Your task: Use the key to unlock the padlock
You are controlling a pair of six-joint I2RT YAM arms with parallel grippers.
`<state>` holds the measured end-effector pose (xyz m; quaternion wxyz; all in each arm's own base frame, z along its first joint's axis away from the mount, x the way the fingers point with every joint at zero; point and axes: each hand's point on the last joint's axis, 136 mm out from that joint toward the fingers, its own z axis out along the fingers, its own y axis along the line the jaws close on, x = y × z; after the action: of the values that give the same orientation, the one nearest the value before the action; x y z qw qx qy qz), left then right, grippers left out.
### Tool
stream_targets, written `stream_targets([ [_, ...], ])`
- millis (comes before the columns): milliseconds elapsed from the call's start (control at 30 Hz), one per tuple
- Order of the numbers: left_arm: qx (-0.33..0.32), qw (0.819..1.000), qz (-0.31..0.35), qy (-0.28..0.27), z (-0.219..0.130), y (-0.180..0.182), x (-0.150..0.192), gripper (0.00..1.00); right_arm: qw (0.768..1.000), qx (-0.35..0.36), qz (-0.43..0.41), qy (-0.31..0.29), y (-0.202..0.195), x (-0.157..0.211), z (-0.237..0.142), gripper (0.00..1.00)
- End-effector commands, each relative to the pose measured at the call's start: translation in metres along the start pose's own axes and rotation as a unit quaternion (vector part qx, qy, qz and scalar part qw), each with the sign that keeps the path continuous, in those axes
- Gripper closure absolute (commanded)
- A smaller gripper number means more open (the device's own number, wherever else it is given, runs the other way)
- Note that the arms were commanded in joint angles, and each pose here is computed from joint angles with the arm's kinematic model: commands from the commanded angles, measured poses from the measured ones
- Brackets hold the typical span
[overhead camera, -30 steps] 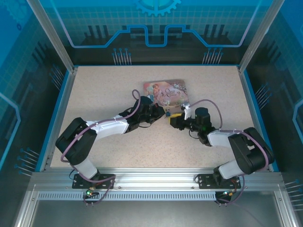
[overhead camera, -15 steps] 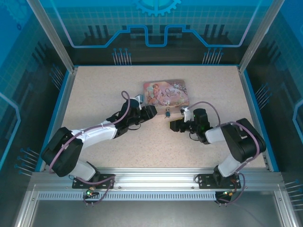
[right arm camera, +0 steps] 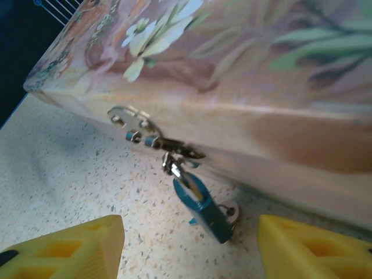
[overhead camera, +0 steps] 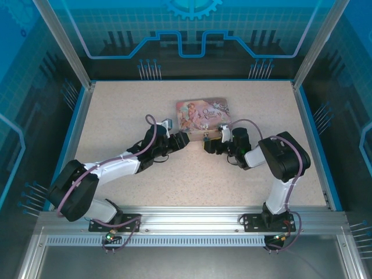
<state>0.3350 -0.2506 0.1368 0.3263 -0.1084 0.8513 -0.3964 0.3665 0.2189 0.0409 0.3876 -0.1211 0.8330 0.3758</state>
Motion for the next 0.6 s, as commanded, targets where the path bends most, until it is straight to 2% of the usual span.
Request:
stream_targets([
  [0,0.014,1.0,0.014,-0.01,-0.004,-0.005,-0.006,0.49,1.0,0.012,0.0,-0.009,-0.008,-0.005,0.006,0.36],
  [67,0.015,1.0,0.015,-0.006,-0.002,-0.004,-0.004,0.49,1.0,-0.007,-0.004,-0.005,-0.003,-0.007,0.01,0.39],
  [367,0.028,1.0,0.01,0.009,0.005,-0.005,0.0,0.49,0.998,-0.069,-0.005,-0.012,0.021,-0.014,0.005,0.62],
  [567,0.045,0.998,-0.001,0.033,0.018,-0.01,0.006,0.49,0.997,-0.081,0.003,-0.011,0.028,-0.011,0.0,0.65],
])
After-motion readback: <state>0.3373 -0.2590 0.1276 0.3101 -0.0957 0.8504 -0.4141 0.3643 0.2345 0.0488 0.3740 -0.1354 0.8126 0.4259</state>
